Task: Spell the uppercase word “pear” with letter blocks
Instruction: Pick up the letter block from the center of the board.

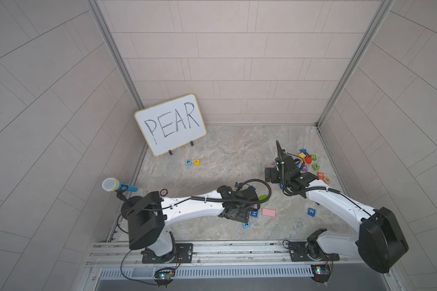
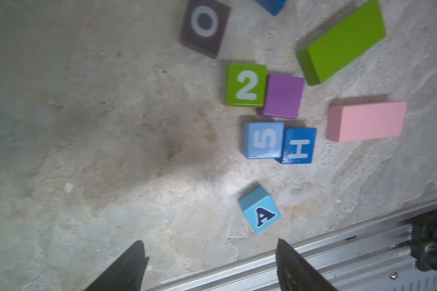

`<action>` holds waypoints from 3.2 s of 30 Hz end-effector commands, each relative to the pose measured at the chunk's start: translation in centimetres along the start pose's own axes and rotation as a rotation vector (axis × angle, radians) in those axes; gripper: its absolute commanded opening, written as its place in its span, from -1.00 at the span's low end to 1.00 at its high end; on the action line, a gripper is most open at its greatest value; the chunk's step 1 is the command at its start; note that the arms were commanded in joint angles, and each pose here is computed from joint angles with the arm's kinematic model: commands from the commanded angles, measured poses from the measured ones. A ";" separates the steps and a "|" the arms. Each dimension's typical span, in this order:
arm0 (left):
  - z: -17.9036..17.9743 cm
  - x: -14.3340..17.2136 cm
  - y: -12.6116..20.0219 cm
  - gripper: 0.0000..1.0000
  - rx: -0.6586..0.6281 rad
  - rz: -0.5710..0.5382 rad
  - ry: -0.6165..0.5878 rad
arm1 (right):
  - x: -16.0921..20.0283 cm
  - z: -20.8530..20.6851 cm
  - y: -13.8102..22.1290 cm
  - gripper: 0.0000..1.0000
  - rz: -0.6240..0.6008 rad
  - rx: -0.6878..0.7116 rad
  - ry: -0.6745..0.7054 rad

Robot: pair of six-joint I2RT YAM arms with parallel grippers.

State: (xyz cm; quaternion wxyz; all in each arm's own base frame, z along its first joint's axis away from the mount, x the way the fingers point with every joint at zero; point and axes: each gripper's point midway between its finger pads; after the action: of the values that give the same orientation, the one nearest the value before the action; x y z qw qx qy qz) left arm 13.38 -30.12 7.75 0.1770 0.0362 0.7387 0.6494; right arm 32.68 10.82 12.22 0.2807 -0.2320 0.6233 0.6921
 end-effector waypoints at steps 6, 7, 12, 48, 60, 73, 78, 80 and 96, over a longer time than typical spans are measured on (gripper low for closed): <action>-2.0 1.4 -3.5 0.68 -0.070 0.096 -0.051 | 1.2 -0.6 -0.8 1.00 0.025 -0.042 -0.056; -2.2 1.5 -3.8 0.68 -0.065 0.106 -0.055 | 1.3 -0.7 -0.9 1.00 0.030 -0.043 -0.062; -2.7 2.0 -5.1 0.68 -0.054 0.142 -0.062 | 1.6 -1.0 -1.1 0.99 0.035 -0.053 -0.079; -1.9 3.0 -5.6 0.34 -0.066 0.175 -0.074 | 2.9 -1.3 -2.4 1.00 0.088 -0.074 -0.110; -1.8 2.8 -5.7 -0.06 -0.074 0.174 -0.070 | 3.2 -1.3 -2.5 1.00 0.100 -0.081 -0.114; -1.3 2.1 -6.9 -0.03 -0.114 0.182 -0.050 | 3.4 -1.3 -2.7 1.00 0.109 -0.084 -0.116; -1.1 2.0 -6.8 -0.11 -0.114 0.179 -0.048 | 3.4 -1.2 -2.8 1.00 0.109 -0.085 -0.117; -1.1 2.0 -6.7 -0.18 -0.116 0.176 -0.047 | 3.4 -1.3 -2.8 1.00 0.109 -0.085 -0.117; -0.7 1.0 -5.4 -0.43 -0.127 0.123 -0.045 | 3.3 -1.0 -2.6 1.00 0.108 -0.105 -0.108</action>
State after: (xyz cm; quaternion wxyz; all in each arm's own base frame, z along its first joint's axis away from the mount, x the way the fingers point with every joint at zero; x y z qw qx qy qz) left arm 12.49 -32.03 1.35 0.1476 0.1004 0.6959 0.6956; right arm 32.18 10.56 8.29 0.2653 -0.1758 0.5807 0.7494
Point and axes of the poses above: each gripper's point midway between its finger pads, its own y axis back along the fingers, its own z axis along the line the jaws close on, x = y × z, and after that the axes turned 2 degrees about -y, right-handed
